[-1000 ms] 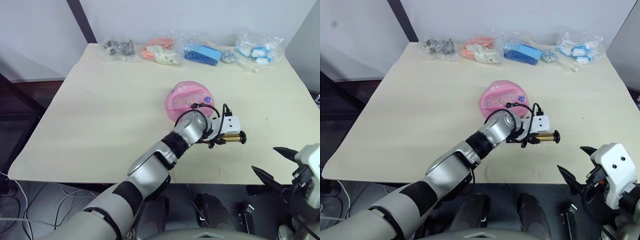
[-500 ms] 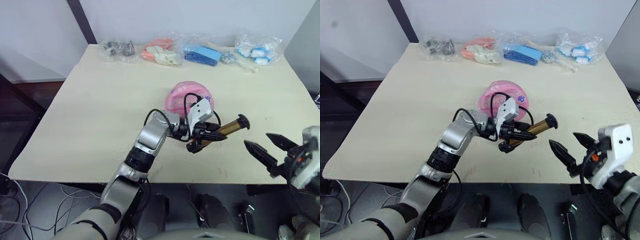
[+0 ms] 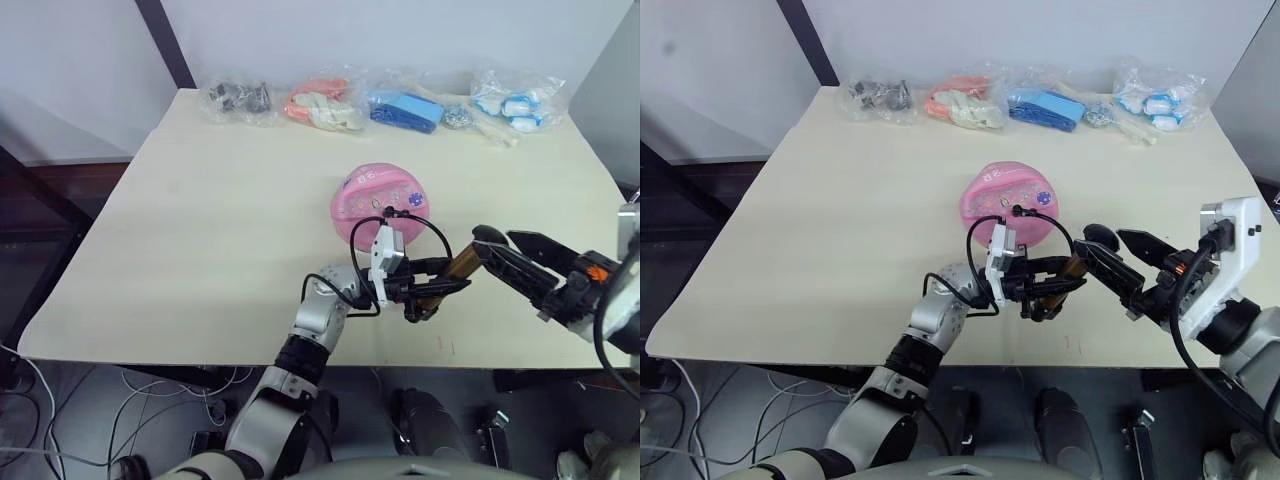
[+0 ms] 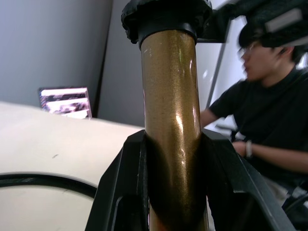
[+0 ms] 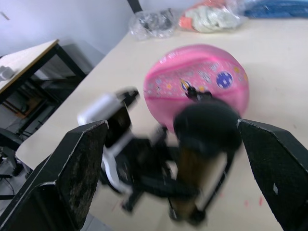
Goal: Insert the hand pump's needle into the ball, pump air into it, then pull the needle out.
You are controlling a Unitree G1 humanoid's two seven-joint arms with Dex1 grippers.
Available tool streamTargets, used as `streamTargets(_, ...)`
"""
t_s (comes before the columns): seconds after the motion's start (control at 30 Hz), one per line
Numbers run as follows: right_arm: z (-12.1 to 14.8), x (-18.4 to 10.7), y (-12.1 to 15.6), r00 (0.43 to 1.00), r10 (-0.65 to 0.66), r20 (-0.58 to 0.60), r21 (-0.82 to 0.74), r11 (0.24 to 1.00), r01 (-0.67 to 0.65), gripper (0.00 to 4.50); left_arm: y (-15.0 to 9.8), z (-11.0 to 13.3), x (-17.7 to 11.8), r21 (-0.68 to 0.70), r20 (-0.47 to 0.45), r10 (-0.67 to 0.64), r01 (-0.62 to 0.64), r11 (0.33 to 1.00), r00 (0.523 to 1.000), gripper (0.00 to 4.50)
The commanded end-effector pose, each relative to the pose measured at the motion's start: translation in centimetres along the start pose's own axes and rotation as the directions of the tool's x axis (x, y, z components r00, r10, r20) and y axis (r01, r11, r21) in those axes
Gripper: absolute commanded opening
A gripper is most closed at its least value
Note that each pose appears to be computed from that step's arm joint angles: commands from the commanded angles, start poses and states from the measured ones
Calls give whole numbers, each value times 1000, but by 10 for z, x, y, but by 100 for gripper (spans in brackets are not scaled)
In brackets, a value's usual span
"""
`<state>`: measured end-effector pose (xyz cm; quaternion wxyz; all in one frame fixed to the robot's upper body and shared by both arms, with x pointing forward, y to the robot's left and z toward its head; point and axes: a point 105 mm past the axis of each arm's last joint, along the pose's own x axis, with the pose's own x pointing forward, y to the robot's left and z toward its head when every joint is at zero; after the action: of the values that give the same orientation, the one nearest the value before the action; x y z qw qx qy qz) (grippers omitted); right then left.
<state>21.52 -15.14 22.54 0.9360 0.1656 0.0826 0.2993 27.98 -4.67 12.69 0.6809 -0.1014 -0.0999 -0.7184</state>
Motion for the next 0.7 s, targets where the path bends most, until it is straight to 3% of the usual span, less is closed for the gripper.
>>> streamTargets(0.03,2,9,0,999,13,36,10,1000,-13,450,-3,19,6,64,75,-36,32,997,997,100)
streamTargets(0.33,7,21,-1,993,29,114,30,999,-33,450,2,25,2,73,81,-34,28,997,996,100)
streamTargets(0.7,5,26,0,992,37,118,15,999,-39,450,3,28,4,71,89,-29,23,997,996,100)
